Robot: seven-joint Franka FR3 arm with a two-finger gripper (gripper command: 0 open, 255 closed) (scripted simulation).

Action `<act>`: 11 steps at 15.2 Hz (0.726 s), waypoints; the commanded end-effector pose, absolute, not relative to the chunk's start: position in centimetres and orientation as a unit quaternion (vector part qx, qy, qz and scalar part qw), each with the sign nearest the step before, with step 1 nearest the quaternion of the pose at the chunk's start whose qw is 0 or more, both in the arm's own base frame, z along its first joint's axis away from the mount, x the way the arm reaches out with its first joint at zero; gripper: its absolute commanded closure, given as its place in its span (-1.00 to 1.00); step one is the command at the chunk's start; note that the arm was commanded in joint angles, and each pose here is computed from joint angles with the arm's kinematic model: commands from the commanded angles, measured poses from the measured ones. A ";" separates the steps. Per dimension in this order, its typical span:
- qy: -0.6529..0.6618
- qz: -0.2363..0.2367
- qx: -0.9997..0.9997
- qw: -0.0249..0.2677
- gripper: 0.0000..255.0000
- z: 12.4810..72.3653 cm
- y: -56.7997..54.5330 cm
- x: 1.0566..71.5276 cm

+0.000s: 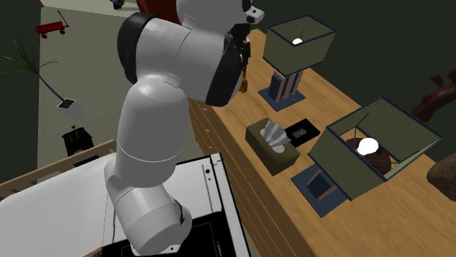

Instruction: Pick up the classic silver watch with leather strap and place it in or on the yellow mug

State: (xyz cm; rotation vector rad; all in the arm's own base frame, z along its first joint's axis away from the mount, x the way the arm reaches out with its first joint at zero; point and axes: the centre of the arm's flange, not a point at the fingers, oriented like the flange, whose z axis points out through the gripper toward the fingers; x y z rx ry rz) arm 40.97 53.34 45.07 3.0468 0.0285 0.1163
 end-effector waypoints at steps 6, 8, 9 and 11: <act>0.009 0.038 0.998 0.046 -1.00 49.4 53.6 40.7; 0.009 0.038 0.998 0.046 -1.00 49.4 53.6 40.7; 0.009 0.038 0.998 0.046 -1.00 49.4 53.6 40.7; 0.009 0.038 0.998 0.046 -1.00 49.4 53.6 40.7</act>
